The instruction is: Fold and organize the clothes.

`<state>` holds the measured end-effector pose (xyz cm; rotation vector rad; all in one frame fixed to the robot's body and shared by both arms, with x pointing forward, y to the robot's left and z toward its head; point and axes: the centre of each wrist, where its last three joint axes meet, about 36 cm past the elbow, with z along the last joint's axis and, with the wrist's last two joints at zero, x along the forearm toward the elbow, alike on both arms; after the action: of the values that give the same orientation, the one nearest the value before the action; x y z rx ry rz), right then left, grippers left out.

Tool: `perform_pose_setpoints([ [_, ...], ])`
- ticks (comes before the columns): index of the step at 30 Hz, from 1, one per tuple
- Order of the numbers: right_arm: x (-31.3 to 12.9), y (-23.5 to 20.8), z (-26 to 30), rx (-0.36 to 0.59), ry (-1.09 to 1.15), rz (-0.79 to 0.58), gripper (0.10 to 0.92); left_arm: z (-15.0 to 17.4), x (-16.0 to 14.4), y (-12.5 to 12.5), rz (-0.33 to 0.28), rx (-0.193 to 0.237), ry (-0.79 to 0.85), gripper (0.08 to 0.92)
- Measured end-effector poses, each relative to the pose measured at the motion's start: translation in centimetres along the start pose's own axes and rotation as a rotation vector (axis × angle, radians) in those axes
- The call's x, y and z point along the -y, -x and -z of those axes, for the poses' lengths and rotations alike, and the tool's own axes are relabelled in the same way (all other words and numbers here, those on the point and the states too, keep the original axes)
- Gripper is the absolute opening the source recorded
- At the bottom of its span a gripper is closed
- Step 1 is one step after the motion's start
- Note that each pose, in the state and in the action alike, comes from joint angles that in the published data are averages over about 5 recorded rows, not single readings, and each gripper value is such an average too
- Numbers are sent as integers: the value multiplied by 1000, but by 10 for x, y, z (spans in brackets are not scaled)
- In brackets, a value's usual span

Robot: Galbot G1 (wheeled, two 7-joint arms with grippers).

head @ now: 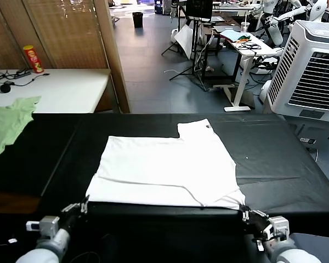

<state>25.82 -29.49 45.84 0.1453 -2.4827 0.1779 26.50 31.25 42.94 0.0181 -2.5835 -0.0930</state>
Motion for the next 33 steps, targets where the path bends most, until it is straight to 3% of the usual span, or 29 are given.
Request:
perform_pose_setpoints([
  [3, 1, -9, 8, 19, 0, 5, 643, 1, 2, -6, 24, -30, 2, 287],
  [6, 8, -14, 19, 63, 15, 10, 761, 4, 5, -13, 49, -67, 17, 455],
  [9, 19, -10, 33, 131, 21, -2, 793, 9, 7, -20, 51, -83, 34, 622],
  [12, 32, 7, 49, 198, 14, -29, 797, 20, 8, -29, 11, -45, 14, 750],
  [18, 48, 70, 91, 308, 32, -53, 798, 59, 4, -12, -33, 88, -57, 797],
  [24, 51, 149, 129, 356, 30, -64, 798, 110, -5, 53, -77, 195, -95, 798],
  [29, 46, 213, 156, 303, 49, -54, 798, 138, -8, 119, -82, 230, -86, 798],
  [33, 39, 256, 178, 240, 69, -30, 798, 155, -6, 168, -79, 213, -81, 798],
])
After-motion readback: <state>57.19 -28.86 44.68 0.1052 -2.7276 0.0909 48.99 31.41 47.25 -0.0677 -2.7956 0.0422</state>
